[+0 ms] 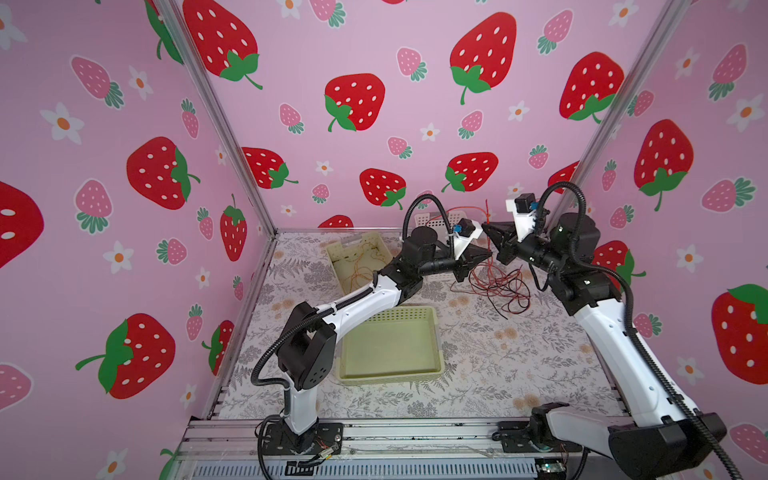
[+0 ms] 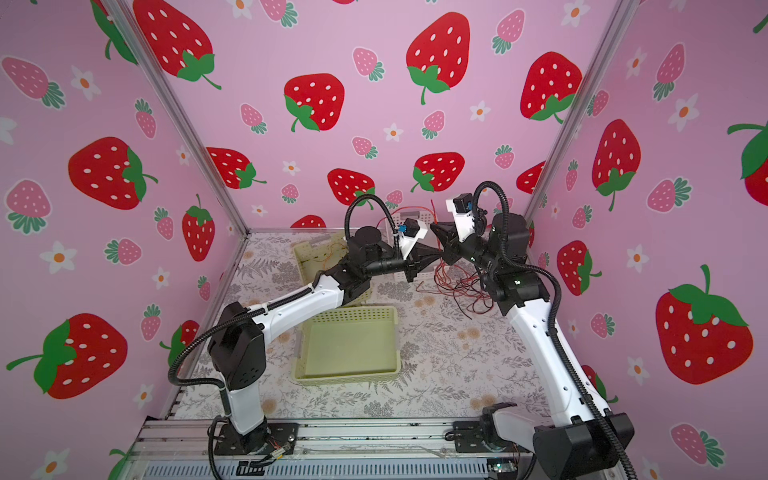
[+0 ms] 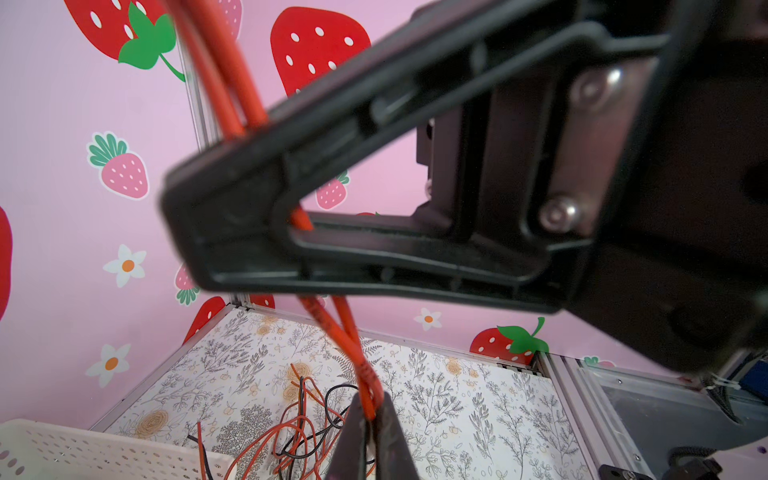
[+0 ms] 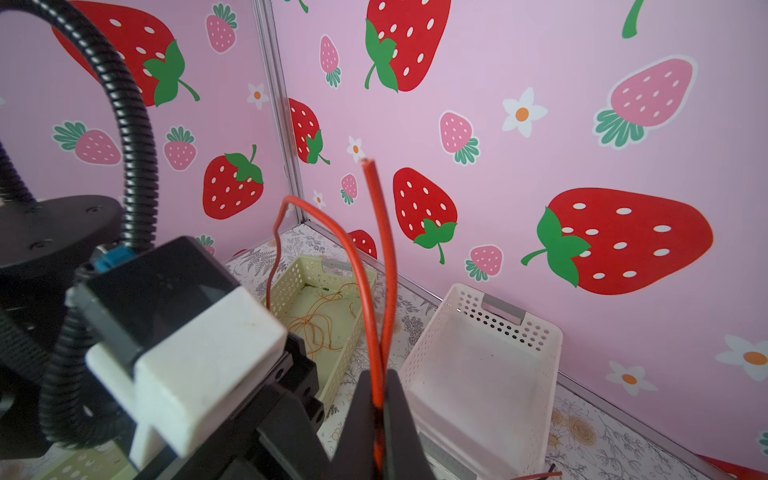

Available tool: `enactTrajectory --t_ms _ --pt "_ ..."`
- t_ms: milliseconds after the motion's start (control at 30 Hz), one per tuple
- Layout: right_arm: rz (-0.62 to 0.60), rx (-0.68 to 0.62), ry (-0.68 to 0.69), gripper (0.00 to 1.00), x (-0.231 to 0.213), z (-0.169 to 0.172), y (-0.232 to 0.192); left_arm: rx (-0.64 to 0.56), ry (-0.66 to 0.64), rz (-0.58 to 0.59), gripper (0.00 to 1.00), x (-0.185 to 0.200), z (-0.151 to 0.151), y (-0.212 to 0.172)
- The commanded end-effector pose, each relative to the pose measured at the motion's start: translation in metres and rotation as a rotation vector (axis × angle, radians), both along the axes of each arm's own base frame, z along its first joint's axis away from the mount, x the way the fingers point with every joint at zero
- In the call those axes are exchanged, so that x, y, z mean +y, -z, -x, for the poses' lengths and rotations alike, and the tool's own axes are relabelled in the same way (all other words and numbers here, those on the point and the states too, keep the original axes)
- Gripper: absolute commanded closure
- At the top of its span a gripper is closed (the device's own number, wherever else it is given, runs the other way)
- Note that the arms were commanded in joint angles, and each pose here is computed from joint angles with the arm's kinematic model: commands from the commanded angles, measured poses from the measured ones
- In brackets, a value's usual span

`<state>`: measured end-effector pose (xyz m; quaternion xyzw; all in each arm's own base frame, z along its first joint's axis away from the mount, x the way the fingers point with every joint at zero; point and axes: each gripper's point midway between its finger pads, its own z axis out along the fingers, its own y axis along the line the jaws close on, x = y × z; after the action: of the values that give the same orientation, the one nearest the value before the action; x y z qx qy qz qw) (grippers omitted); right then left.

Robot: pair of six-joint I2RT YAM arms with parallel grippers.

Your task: Untangle the cables

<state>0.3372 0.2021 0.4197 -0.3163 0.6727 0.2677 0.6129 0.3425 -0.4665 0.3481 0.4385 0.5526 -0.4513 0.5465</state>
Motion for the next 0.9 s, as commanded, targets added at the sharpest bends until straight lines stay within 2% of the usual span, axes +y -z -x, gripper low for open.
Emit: enactTrajectory --t_ms 0,167,333,400,433,500,567,633,767,867 --pt "-0.025 -0.061 -0.015 1.00 0.002 0.007 -0.017 0.003 0.039 -0.022 0.87 0.000 0.012 0.004" --pt "-0.032 -0.053 -0.036 1.00 0.005 0.006 -0.015 0.011 0.053 -0.026 0.86 -0.002 0.013 0.007" --pt "-0.028 -0.033 -0.053 0.97 0.008 0.007 -0.006 0.001 0.044 -0.001 1.00 -0.002 0.010 0.001" --pt "-0.022 -0.021 -0.054 0.91 0.007 0.007 -0.001 -0.006 0.046 0.003 1.00 -0.001 0.011 -0.001" --pt "-0.019 -0.017 -0.053 0.83 0.007 0.008 0.002 -0.011 0.044 0.003 1.00 -0.001 0.011 -0.002" --pt "-0.015 -0.017 -0.042 0.75 0.005 0.009 0.005 -0.020 0.036 0.001 1.00 0.000 0.010 -0.002" --pt "-0.010 -0.015 -0.031 0.60 0.002 0.011 0.006 -0.029 0.022 0.001 1.00 0.002 0.008 -0.003" --pt "-0.004 -0.012 -0.018 0.52 -0.003 0.012 0.008 -0.038 0.011 0.001 1.00 0.005 0.006 -0.003" --pt "-0.006 -0.006 0.015 0.42 -0.019 0.013 0.011 -0.043 -0.007 0.001 1.00 0.012 0.003 -0.003" --pt "-0.023 -0.008 -0.004 0.40 -0.028 0.019 0.011 -0.035 -0.018 0.003 1.00 0.017 -0.001 -0.003"
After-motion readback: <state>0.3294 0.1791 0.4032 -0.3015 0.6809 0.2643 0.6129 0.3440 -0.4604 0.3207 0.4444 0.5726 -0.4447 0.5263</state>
